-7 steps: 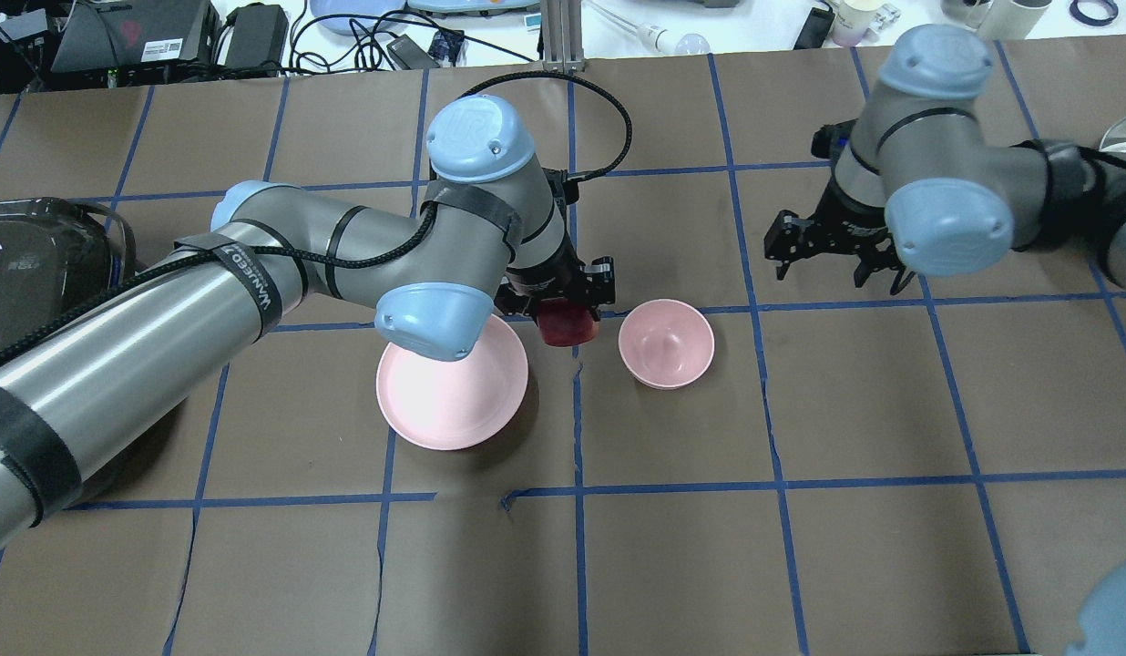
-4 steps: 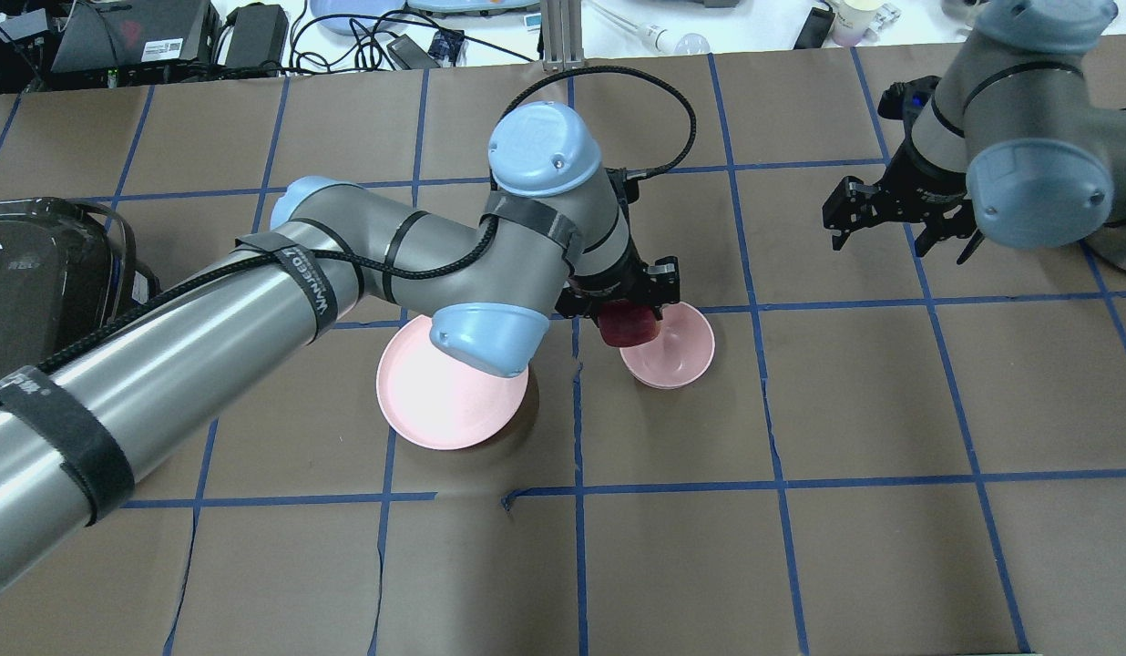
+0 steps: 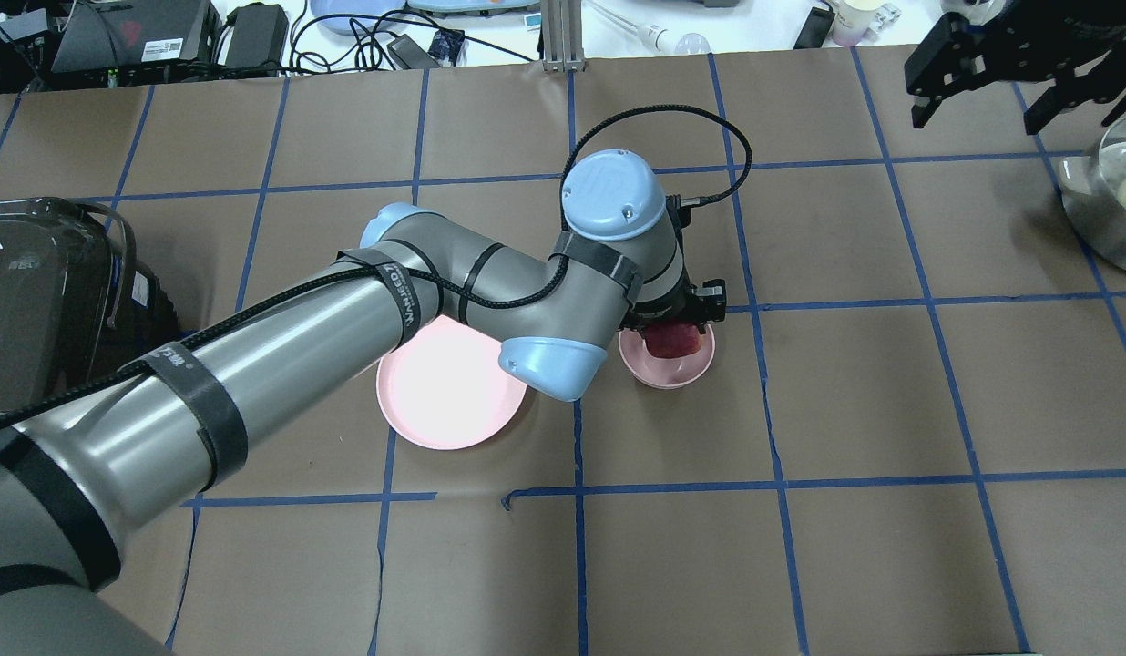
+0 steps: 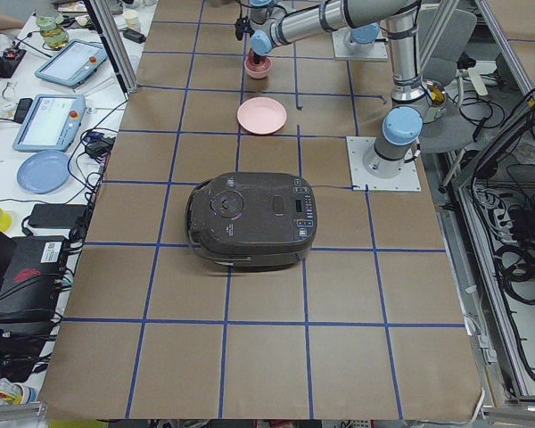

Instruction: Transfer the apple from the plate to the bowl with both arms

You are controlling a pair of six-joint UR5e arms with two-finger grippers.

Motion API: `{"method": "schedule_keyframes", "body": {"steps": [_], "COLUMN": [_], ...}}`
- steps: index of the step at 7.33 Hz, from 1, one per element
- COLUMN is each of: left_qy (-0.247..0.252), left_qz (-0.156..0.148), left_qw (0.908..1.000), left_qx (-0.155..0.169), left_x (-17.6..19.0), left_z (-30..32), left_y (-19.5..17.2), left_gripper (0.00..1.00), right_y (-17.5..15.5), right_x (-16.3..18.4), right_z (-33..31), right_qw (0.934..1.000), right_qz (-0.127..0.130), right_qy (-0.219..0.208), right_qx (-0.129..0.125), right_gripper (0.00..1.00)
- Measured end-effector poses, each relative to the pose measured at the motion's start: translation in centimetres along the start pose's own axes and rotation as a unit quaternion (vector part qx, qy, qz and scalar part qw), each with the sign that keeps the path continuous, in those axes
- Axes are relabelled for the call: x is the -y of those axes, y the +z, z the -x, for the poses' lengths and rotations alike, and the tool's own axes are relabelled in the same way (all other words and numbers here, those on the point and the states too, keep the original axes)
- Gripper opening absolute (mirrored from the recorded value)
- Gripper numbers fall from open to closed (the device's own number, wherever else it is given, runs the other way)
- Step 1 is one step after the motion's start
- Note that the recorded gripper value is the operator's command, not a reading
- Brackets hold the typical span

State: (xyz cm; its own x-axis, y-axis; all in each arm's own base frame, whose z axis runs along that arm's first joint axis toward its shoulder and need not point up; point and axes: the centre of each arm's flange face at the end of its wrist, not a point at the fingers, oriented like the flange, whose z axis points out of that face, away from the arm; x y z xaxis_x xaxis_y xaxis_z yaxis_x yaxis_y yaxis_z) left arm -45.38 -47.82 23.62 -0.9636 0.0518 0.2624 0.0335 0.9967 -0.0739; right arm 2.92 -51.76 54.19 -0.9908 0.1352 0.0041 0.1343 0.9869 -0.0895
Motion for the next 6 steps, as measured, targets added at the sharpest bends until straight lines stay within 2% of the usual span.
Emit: {"method": "schedule_keyframes", "body": {"steps": [1,3,4,6], "left_qy": [0.001,0.005,0.017,0.030], "left_qz": [0.003,0.003,-0.002,-0.026], "left_qw": [1.0000,1.0000,0.9999,0.9992], "left_qx": [0.002,0.004,0.002,0.008], "left_x": [0.0,-0.1,0.0,1.9], "left_z": [0.0,0.0,0.0,2.0], "left_y": [0.7,0.9,0.1,-3.2], "left_gripper": [1.00,1.00,1.00,1.00], "right_y": [-0.7,-1.1,-0.8,0.4], "right_x": [-0.3,-0.7,-1.1,-1.1], "right_z": [0.0,1.8,5.5,11.6], "right_qw": [0.9998,0.9996,0.9996,0.9989], "right_qz": [0.018,0.025,0.022,0.004], "right_qy": [0.000,-0.007,-0.004,0.037], "right_qx": [0.002,0.010,0.020,0.027], "right_gripper": [1.00,1.00,1.00,1.00]}}
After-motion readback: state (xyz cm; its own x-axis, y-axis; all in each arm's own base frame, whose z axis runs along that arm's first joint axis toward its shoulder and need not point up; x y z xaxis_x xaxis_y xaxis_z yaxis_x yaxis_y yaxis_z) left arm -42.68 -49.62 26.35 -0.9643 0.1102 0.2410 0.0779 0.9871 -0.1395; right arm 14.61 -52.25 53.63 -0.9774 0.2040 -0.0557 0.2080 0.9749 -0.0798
